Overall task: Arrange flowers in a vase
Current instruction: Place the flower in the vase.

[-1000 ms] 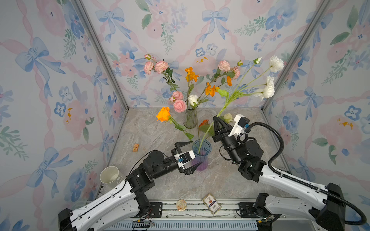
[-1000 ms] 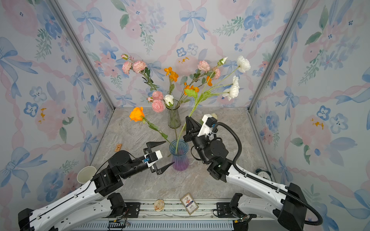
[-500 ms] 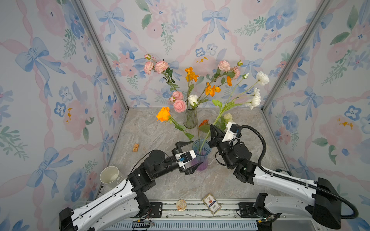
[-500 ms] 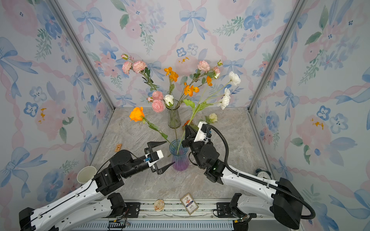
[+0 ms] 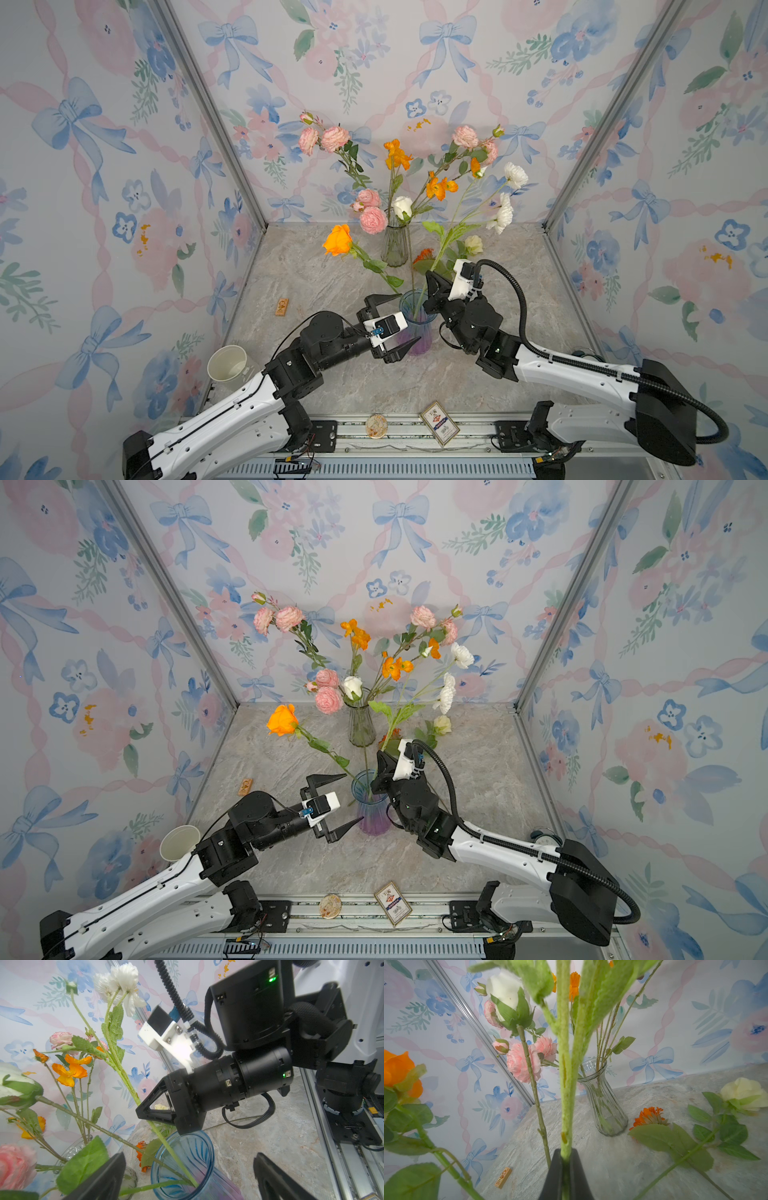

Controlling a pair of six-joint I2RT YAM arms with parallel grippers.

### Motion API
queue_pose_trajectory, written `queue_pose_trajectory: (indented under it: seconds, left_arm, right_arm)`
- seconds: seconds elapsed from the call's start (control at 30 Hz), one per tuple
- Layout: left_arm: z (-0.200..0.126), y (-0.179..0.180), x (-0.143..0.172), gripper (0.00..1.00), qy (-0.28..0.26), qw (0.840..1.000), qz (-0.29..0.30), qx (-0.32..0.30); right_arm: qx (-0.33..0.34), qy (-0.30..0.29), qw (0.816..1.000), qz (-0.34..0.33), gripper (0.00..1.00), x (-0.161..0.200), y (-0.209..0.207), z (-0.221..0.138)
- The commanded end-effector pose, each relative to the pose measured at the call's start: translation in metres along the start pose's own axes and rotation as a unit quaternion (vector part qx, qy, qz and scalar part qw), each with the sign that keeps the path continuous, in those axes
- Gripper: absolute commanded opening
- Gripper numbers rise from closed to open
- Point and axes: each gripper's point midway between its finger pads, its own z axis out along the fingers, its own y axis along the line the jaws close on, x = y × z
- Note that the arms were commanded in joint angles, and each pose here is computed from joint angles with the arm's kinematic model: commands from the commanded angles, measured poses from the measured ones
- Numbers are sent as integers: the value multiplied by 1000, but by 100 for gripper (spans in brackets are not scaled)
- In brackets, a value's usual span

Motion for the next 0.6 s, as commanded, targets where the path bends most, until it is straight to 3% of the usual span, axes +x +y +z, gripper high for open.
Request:
queue_pose_trajectory:
  seconds: [0.0, 0.57]
  left_arm:
    - [0, 1, -3, 98, -3, 1000, -6, 4]
    - [2, 0, 0, 98, 1, 1000, -8, 7]
  right_arm:
    - [-2, 17, 1000, 3, 10, 11, 2, -3]
    - [8, 31, 999, -7, 22, 17, -7, -16]
